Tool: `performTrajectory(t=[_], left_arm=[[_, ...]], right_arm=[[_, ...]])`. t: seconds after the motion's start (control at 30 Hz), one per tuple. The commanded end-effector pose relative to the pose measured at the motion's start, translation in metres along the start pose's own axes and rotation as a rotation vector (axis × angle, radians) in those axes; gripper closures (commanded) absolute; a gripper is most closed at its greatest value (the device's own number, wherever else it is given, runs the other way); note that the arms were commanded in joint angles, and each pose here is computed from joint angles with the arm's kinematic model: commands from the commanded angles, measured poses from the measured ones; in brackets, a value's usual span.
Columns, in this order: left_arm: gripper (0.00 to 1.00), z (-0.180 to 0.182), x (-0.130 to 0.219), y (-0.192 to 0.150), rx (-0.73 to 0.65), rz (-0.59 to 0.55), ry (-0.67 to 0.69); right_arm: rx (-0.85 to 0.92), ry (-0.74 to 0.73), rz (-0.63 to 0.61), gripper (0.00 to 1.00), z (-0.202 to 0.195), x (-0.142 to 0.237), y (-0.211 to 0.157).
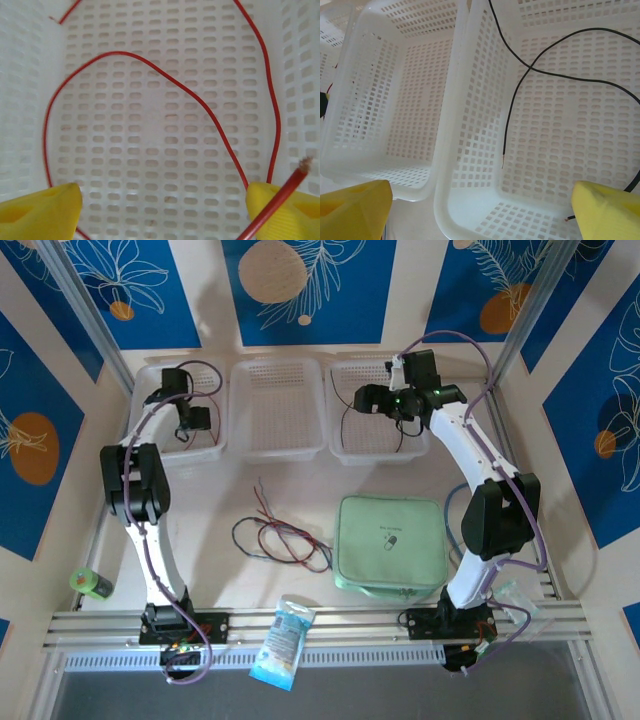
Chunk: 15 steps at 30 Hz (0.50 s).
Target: Untangle the cables
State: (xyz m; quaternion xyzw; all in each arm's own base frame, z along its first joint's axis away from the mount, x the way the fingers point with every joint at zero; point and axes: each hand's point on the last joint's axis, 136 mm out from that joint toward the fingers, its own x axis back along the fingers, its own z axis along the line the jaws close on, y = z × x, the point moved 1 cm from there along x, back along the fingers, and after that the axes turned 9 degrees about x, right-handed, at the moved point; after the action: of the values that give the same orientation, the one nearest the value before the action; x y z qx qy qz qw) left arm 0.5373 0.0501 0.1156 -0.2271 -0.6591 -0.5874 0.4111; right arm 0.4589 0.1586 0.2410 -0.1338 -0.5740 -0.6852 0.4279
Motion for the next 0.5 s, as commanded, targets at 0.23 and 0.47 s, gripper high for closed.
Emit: performTrajectory(t=[0.23,0.47], left_arm=[[0.00,-0.017,0.136,0.062,-0.036,-0.280,-0.050],[0.01,-0.050,0.195,0.025,-0.053,-0.232,-0.187]], right_arm=[[0.053,0.029,-0.003,0.07,0.030,0.014,-0.003],[0.071,0.076,0.047,0.08,0.055,0.011,-0.030]])
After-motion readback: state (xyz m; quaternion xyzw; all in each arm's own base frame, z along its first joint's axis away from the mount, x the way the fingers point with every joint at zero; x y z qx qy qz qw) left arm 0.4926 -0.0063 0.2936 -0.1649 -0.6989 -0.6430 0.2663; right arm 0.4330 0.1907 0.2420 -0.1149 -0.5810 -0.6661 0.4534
